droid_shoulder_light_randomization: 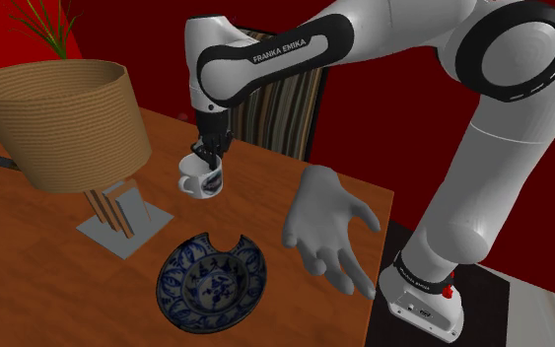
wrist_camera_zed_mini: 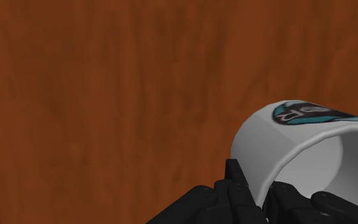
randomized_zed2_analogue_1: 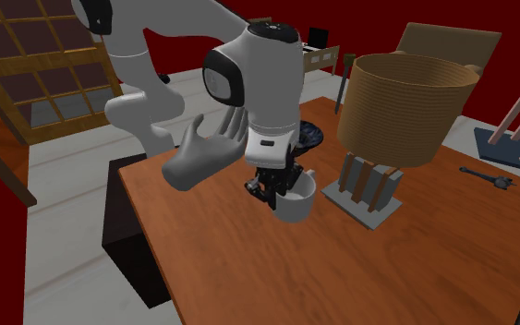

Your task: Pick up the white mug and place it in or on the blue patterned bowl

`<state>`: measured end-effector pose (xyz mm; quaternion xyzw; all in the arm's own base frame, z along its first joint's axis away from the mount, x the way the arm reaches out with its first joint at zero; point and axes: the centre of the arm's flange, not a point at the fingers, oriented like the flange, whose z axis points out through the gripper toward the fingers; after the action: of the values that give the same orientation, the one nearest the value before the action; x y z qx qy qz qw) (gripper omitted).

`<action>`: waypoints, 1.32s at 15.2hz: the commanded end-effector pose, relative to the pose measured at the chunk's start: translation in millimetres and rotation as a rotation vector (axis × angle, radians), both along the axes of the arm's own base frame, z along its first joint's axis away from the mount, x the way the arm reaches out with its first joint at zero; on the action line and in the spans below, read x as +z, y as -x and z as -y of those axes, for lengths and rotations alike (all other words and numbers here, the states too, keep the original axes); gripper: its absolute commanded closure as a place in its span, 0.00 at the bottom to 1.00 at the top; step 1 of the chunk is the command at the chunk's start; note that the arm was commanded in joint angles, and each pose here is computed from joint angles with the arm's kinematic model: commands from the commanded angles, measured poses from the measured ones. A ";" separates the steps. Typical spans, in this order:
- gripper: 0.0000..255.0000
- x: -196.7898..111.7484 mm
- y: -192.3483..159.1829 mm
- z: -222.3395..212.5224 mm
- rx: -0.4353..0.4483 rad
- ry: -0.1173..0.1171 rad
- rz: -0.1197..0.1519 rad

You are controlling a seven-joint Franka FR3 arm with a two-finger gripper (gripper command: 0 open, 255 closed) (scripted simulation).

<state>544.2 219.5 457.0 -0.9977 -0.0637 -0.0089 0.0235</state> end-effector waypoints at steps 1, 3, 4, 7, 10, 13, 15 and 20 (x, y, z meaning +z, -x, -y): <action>1.00 10.9 0.5 -2.0 0.000 0.000 0.000; 1.00 21.5 0.5 -2.0 0.000 0.000 0.000; 1.00 26.7 0.5 -2.0 0.000 0.000 0.000; 1.00 42.6 0.5 -2.0 0.000 0.000 0.000; 1.00 58.4 0.5 -2.0 0.000 0.000 0.000; 1.00 74.3 0.6 -2.0 0.000 0.000 0.000; 1.00 84.8 0.5 -2.0 0.000 0.000 0.000; 1.00 111.2 0.5 -2.0 0.000 0.000 0.000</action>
<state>544.3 220.4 562.4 -0.9977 -0.0636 -0.0088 0.0234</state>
